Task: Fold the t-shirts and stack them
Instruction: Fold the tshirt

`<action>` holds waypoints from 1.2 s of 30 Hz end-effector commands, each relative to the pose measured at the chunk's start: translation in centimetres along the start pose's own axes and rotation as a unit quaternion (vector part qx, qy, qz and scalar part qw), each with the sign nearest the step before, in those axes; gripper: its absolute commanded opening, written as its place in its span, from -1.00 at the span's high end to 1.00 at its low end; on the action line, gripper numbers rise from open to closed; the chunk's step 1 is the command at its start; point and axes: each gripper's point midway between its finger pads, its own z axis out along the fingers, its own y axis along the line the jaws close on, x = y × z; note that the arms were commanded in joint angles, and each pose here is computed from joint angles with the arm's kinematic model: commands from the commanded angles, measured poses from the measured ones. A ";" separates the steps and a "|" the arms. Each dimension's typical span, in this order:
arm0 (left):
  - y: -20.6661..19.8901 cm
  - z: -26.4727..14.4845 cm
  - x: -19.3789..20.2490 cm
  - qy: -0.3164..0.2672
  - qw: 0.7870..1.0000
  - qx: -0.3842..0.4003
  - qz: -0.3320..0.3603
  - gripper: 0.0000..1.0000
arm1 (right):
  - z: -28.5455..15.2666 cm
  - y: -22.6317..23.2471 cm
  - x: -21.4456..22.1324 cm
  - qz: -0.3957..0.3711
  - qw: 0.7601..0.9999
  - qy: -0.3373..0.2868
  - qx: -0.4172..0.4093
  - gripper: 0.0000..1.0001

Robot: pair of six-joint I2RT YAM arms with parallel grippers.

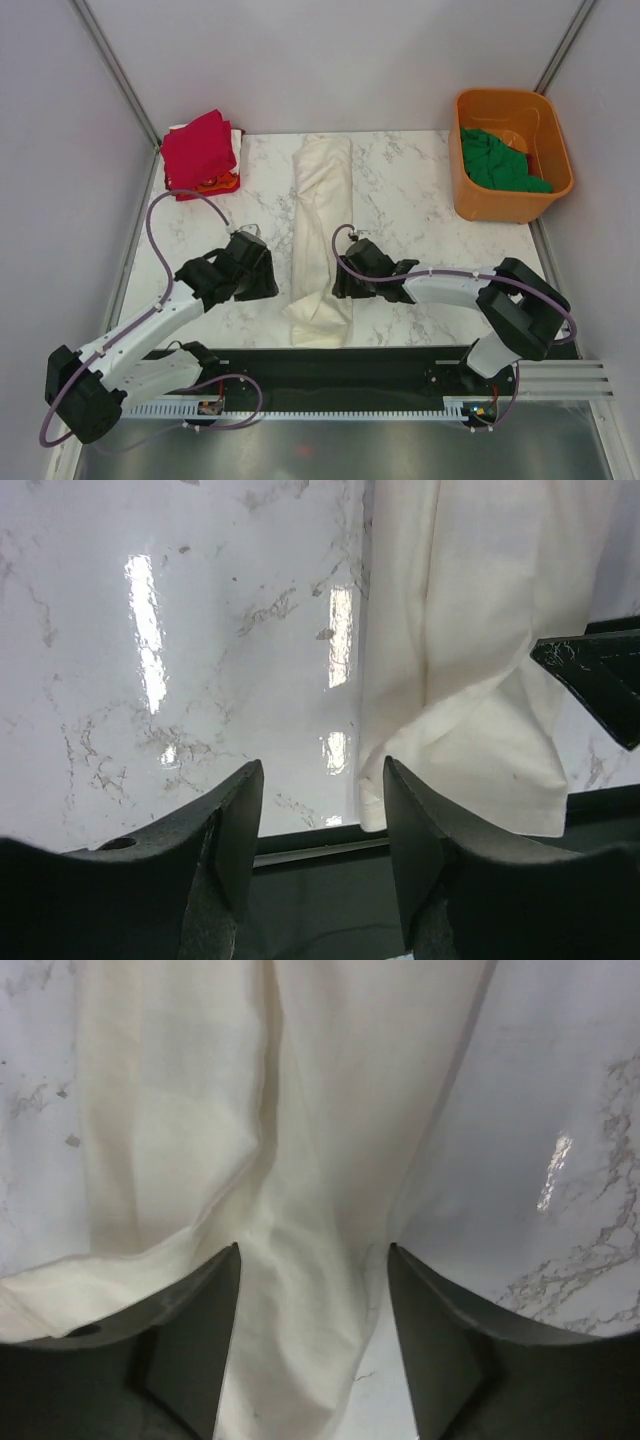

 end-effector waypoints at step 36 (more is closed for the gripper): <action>-14.0 0.2 1.6 0.050 0.974 0.218 -0.020 0.95 | -7.7 -7.7 -8.7 0.012 0.985 -0.141 0.095 -0.75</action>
